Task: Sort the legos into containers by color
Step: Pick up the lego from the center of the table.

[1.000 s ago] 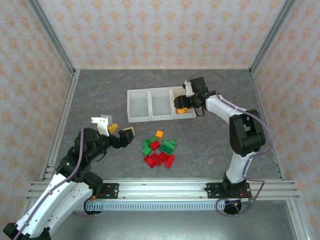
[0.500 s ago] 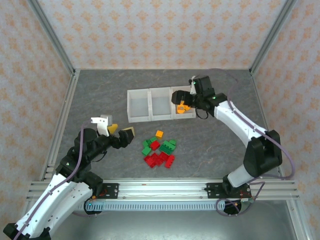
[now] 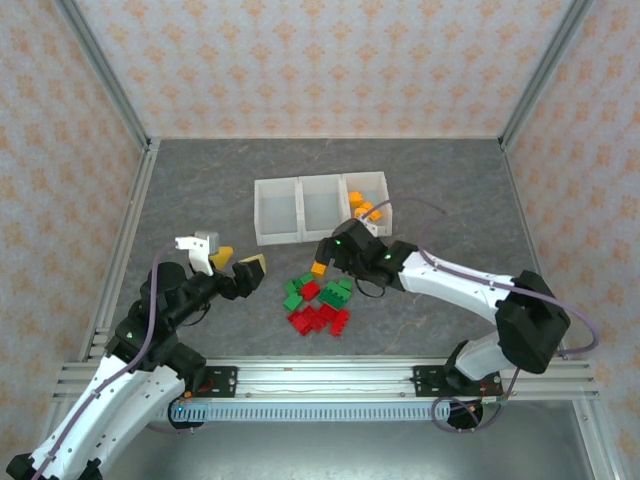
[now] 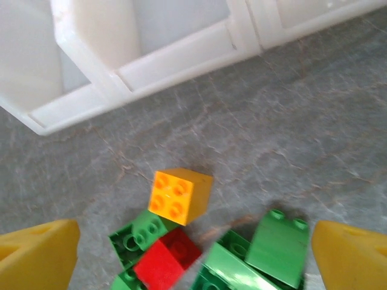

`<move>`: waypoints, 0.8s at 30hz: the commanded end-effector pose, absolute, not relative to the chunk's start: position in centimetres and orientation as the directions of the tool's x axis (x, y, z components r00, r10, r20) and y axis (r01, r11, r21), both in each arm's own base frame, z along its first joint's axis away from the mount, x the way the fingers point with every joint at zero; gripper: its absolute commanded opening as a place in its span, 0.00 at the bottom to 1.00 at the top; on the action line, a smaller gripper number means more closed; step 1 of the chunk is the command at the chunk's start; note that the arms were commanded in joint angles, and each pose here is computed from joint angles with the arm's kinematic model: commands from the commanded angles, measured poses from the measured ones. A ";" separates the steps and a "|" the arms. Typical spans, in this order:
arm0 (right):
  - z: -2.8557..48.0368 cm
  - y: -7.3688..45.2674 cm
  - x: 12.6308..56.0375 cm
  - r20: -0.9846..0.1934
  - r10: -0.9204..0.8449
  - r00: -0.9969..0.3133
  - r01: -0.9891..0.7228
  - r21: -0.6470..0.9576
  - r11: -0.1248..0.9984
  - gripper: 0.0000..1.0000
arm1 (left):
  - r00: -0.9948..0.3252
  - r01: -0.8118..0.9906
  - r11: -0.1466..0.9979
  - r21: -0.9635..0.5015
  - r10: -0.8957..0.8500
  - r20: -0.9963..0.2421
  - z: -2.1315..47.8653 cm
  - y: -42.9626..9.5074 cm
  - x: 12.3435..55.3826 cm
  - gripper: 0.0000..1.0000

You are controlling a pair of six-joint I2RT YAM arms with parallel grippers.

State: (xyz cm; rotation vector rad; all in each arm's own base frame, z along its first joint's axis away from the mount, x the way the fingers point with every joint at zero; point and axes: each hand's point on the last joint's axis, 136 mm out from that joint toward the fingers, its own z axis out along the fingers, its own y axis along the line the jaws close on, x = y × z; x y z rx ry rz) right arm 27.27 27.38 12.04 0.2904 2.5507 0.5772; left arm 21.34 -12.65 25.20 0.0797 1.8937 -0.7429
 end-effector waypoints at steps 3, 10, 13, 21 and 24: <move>10.7 30.0 29.3 -0.460 0.256 -0.850 0.086 0.359 0.929 0.92 | -0.418 0.473 0.763 -0.441 -0.246 -0.875 26.2 -13.8 20.4 0.99; 7.9 32.3 29.9 -0.431 0.215 -0.876 0.107 0.261 0.959 0.85 | -0.367 0.479 0.763 -0.434 -0.275 -0.889 27.4 -13.1 19.9 0.99; 7.0 32.8 30.2 -0.438 0.215 -0.873 0.131 0.215 0.968 0.85 | -0.345 0.455 0.778 -0.433 -0.294 -0.891 27.7 -12.4 19.9 0.99; 4.3 32.3 30.8 -0.441 0.191 -0.877 0.172 0.082 0.982 0.74 | -0.324 0.445 0.784 -0.433 -0.309 -0.894 28.0 -11.9 19.8 0.99; 4.3 31.8 31.0 -0.456 0.178 -0.872 0.179 0.041 0.983 0.73 | -0.328 0.448 0.783 -0.433 -0.306 -0.894 27.9 -12.1 19.9 0.99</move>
